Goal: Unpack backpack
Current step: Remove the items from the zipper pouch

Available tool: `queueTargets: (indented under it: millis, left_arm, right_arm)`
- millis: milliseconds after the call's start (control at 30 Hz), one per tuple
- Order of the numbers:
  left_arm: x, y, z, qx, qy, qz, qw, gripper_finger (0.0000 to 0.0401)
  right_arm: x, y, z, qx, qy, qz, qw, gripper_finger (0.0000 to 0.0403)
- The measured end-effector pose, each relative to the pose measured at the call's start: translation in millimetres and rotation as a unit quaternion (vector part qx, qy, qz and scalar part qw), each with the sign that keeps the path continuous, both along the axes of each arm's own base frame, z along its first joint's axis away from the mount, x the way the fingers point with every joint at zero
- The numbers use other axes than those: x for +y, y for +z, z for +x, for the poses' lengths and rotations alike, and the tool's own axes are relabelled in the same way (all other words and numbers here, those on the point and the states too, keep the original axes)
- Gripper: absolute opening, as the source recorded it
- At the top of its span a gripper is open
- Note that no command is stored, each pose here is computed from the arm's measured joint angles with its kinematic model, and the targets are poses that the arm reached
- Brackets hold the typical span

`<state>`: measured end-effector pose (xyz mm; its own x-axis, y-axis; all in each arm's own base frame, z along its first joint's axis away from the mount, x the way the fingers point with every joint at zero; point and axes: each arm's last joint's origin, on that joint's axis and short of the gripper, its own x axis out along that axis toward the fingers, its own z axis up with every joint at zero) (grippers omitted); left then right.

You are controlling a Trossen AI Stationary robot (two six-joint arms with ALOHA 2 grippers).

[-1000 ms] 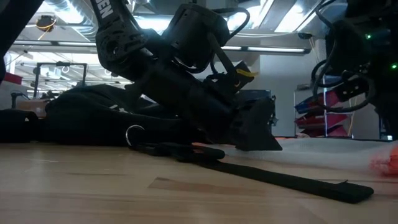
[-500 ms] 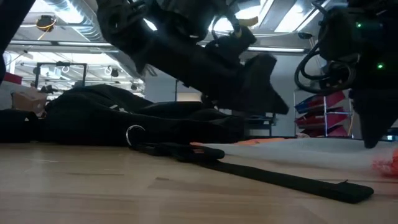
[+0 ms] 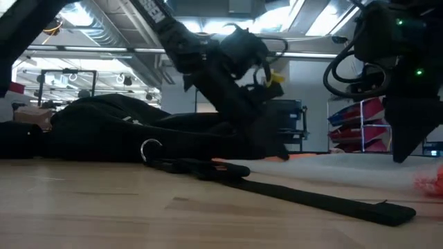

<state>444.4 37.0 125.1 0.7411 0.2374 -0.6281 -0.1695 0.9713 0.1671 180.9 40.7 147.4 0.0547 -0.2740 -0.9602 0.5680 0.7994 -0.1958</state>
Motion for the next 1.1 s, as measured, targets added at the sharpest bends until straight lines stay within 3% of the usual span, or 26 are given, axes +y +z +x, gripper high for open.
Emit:
queueTargets:
  millis: [167, 367, 833, 1100]
  left_arm:
    - [16, 6, 2, -0.019, -0.039, -0.087, 0.995, 0.0218]
    - [13, -4, 1, -0.004, -0.065, -0.141, 0.988, 0.0184]
    - [-4, -17, 8, -0.018, -0.062, -0.145, 0.987, 0.0138]
    - [-7, -17, 8, -0.014, -0.076, -0.131, 0.988, 0.0015]
  right_arm:
    - [3, 0, 0, -0.005, 0.009, -0.004, 1.0, 0.0214]
    - [4, 0, 1, -0.012, 0.011, -0.005, 1.0, 0.0214]
    - [5, 0, 4, -0.03, 0.01, 0.0, 1.0, 0.0214]
    - [5, 0, 4, -0.03, 0.012, 0.0, 0.999, 0.0214]
